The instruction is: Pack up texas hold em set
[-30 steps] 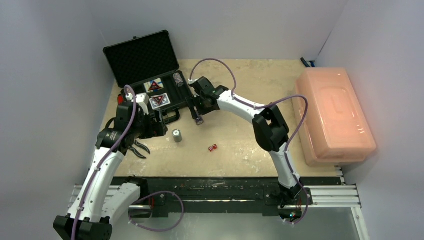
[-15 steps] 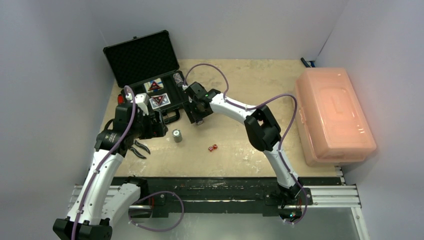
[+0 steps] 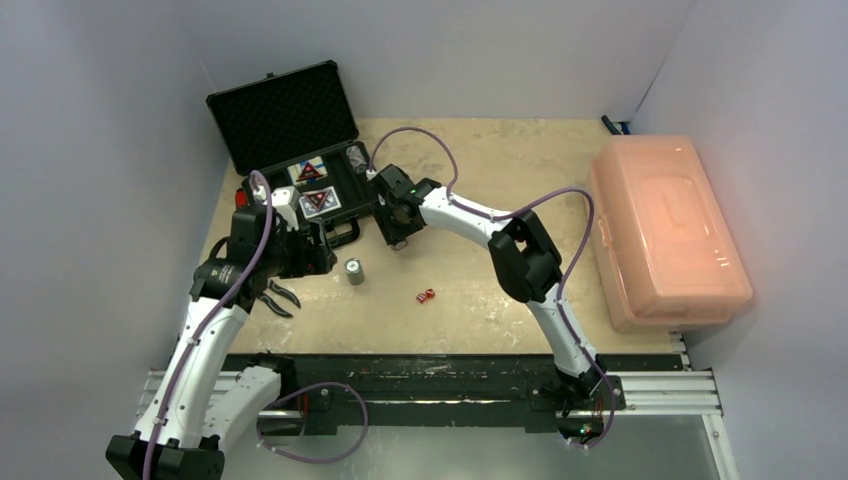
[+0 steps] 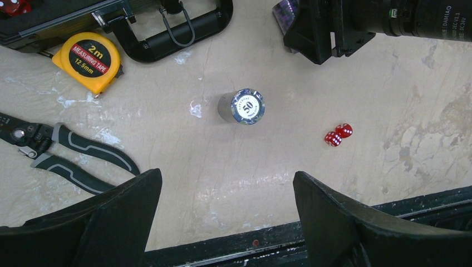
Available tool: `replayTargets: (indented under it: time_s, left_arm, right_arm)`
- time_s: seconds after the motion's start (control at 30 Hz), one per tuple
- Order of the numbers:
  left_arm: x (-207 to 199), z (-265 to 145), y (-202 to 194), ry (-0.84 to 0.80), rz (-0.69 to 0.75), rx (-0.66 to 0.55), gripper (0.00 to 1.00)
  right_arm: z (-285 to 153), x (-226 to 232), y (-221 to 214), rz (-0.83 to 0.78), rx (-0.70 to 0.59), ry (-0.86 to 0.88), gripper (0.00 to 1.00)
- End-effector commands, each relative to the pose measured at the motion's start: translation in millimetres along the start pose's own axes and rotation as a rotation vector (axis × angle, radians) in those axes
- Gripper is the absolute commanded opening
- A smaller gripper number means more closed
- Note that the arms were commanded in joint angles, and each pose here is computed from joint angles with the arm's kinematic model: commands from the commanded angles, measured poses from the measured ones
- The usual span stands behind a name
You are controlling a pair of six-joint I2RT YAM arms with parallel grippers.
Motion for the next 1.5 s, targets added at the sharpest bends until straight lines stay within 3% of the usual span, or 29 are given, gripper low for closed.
replayTargets:
  time_s: [0.0,0.23,0.43,0.67,1.07,1.47]
  left_arm:
    - [-5,0,9,-0.028,0.03,-0.034,0.88]
    - [-4,2,9,-0.018,0.032,-0.027,0.88]
    - [-3,3,10,-0.012,0.039,-0.034,0.87]
    - [-7,6,11,-0.04,0.034,-0.023,0.87]
    - [-34,3,8,-0.275,-0.084,0.006,0.87]
    - [-62,1,18,-0.539,-0.206,-0.044,0.85]
  right_arm:
    - [-6,0,-3,-0.002,0.013,-0.018,0.52]
    - [-3,-3,-13,-0.021,0.036,-0.034,0.54]
    - [-11,-4,-9,-0.046,0.0,-0.026,0.21]
    - [-33,-3,-6,-0.057,-0.054,0.018,0.01]
    - [-89,9,1,-0.03,-0.202,0.191,0.0]
    - [-173,40,15,0.059,-0.427,0.587,0.0]
Point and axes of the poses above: each gripper's point midway between its finger pads, its own z axis out along the fingers, its own x axis along the line the jaws close on, y = z × x, the point moved 8 cm from there along -z, back along the fingers, and after that the axes turned 9 degrees about -z, right-handed, at the moved point
